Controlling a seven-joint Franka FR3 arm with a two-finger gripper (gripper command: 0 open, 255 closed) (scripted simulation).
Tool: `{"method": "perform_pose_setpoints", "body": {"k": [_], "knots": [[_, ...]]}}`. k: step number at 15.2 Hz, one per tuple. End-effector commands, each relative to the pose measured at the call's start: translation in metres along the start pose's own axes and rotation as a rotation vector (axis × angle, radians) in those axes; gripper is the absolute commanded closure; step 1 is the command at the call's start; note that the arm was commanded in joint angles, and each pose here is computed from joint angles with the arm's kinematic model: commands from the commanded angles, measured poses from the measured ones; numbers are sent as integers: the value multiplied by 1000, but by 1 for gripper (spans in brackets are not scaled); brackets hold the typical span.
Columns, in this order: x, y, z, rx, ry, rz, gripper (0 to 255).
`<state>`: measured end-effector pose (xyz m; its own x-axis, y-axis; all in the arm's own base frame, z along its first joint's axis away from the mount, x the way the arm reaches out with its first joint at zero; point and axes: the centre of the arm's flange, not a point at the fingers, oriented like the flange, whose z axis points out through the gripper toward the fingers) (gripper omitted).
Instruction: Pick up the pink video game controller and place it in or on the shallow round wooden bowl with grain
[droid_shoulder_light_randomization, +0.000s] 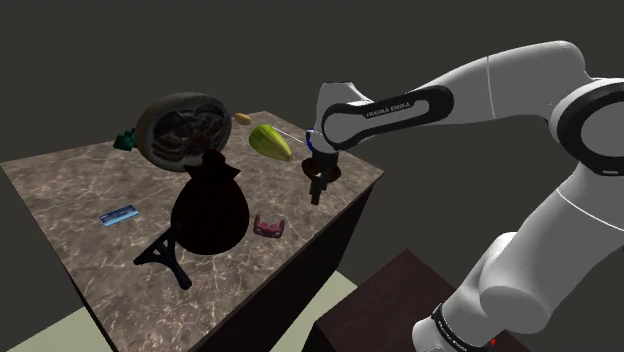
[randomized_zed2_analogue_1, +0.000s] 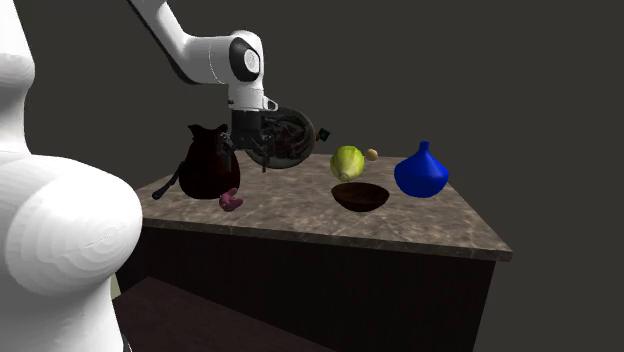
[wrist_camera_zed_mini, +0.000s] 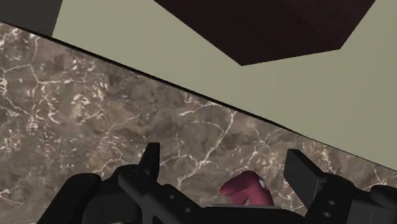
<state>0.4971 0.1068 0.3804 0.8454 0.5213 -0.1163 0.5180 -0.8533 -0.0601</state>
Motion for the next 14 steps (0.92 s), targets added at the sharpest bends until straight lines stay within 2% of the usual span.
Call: {"method": "perform_pose_setpoints", "body": {"k": [1,10,14], "knots": [[25,-1,9,-3,6,-49,0],[127,-27,56,-17,31,-264,0],[135,-30,75,-18,33,-279,0]]}}
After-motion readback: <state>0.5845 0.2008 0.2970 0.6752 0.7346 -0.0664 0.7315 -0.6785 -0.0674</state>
